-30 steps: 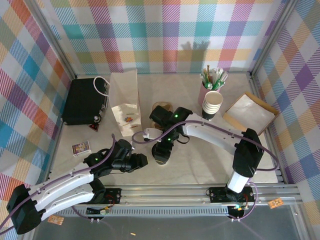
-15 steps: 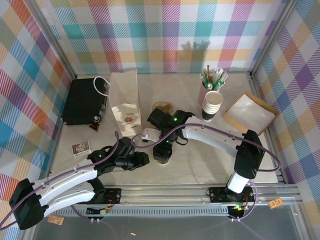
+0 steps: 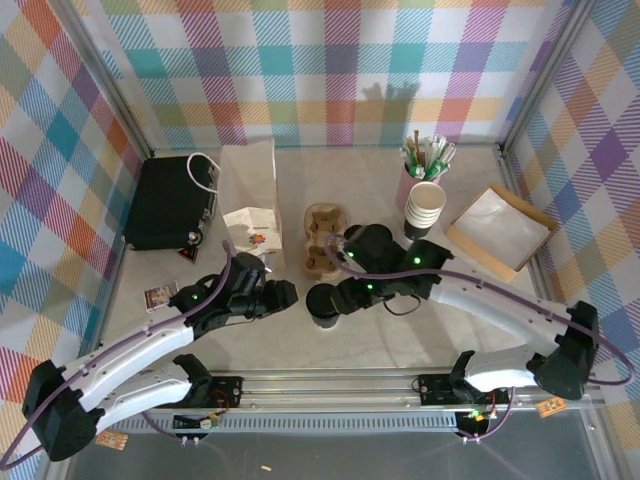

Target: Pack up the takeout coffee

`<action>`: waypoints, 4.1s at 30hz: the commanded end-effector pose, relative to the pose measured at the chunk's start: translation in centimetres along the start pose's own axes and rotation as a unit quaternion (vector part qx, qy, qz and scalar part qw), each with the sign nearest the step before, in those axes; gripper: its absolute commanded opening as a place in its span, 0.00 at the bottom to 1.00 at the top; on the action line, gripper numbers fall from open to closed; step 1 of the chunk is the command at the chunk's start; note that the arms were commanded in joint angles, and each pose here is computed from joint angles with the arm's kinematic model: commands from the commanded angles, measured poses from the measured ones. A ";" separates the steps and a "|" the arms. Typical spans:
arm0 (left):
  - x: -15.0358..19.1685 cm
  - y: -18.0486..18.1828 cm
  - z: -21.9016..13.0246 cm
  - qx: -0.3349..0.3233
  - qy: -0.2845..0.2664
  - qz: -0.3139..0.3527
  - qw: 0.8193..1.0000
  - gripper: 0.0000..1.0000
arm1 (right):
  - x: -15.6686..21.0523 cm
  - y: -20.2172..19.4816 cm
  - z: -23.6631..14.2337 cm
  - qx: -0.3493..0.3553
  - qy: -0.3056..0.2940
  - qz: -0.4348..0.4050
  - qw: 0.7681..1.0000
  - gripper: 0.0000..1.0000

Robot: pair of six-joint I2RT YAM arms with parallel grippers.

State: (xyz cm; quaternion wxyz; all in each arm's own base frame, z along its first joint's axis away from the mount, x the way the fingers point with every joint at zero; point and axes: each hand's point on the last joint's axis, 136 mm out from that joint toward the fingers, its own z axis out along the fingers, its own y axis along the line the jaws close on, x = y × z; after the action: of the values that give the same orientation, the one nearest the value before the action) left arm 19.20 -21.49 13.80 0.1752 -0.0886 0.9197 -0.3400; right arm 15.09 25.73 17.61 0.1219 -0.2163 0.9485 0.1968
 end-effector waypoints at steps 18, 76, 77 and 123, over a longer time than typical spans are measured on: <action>0.0 -1.7 2.4 0.050 0.064 0.004 0.997 0.37 | 0.1 -0.8 4.8 -0.073 0.022 0.184 0.980 0.42; 0.4 -0.8 1.9 0.065 0.043 -0.029 0.996 0.38 | -0.8 -1.8 5.9 -0.117 0.007 0.192 0.974 0.40; 0.4 -0.8 2.0 0.067 0.043 -0.029 0.996 0.38 | -0.8 -1.8 5.9 -0.118 0.008 0.193 0.974 0.40; -2.2 -2.5 0.8 0.059 -0.004 0.004 0.998 0.43 | -4.1 -1.1 0.2 -0.062 -0.013 0.118 0.991 0.63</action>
State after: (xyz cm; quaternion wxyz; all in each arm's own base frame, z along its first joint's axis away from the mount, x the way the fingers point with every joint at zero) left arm 21.00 -23.38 14.09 0.1651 -0.0827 0.8988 -0.3977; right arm 20.28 27.59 17.95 0.1040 -0.0817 0.9448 0.2999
